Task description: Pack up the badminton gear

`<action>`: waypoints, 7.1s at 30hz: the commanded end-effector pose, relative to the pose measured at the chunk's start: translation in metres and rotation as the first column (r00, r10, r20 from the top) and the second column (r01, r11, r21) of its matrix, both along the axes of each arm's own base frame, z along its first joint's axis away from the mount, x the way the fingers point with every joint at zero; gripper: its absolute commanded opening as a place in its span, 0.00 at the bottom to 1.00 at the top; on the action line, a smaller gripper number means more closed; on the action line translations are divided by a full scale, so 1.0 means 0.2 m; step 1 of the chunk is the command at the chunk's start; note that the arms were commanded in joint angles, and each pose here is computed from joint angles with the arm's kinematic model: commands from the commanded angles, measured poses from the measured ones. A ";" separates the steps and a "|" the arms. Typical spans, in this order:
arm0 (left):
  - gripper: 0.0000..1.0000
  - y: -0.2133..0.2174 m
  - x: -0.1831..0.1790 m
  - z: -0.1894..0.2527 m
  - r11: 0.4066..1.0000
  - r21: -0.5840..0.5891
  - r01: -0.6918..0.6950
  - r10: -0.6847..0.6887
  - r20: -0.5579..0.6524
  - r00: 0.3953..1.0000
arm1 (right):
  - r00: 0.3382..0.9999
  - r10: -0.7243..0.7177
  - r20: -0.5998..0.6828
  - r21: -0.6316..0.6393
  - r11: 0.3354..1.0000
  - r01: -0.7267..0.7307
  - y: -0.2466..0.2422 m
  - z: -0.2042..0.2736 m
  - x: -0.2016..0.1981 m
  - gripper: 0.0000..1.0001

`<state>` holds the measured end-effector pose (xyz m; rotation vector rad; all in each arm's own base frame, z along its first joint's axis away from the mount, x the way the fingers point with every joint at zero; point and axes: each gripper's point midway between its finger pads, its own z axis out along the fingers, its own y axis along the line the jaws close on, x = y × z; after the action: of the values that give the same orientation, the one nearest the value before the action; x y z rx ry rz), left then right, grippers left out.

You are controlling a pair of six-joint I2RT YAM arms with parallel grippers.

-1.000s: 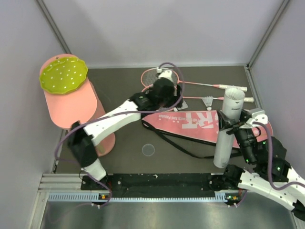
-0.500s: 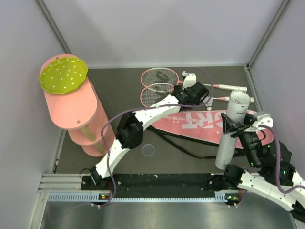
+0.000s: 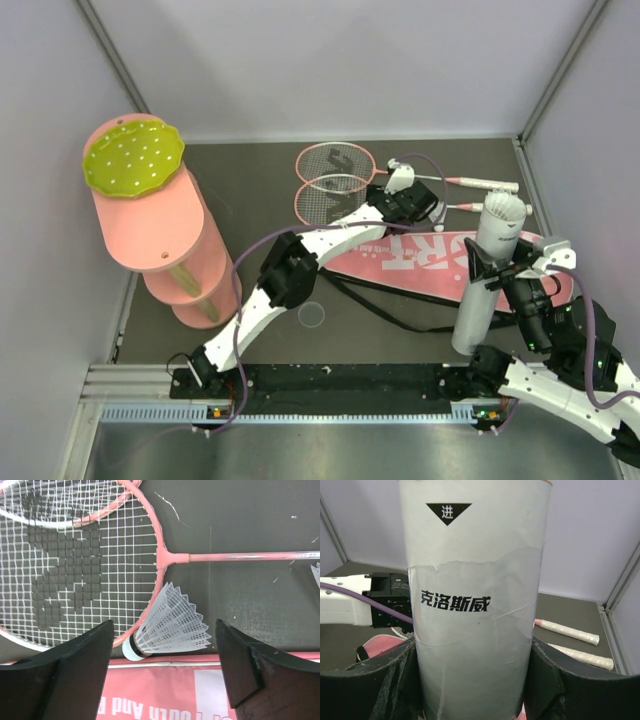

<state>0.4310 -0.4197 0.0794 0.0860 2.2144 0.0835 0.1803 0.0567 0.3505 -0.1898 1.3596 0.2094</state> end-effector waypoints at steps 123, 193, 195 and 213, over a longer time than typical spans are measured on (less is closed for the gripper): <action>0.99 0.45 -1.46 1.46 0.128 -0.432 0.893 -0.492 0.754 0.435 | 0.884 0.467 0.021 0.614 0.692 -0.380 0.97 0.35 0.17 0.27; 0.20 0.81 -1.51 1.45 0.303 -0.223 0.927 -0.519 0.777 0.357 | -0.051 -0.607 -0.793 -0.522 0.635 0.569 -0.18 -1.34 1.22 0.51; 0.20 0.83 -1.52 1.46 0.304 -0.225 0.926 -0.507 0.785 0.357 | -0.057 -0.591 -0.805 -0.515 0.646 0.564 -0.17 -1.38 1.18 0.41; 0.19 0.83 -1.45 1.31 0.390 -0.268 0.881 -0.554 0.696 0.457 | 0.500 -0.188 -0.845 -0.080 0.970 0.229 0.31 -0.70 0.97 0.01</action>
<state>0.1298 -0.2528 0.3382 0.6683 1.3636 -1.0914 0.3888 0.0657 0.1526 0.4481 2.4883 -0.2897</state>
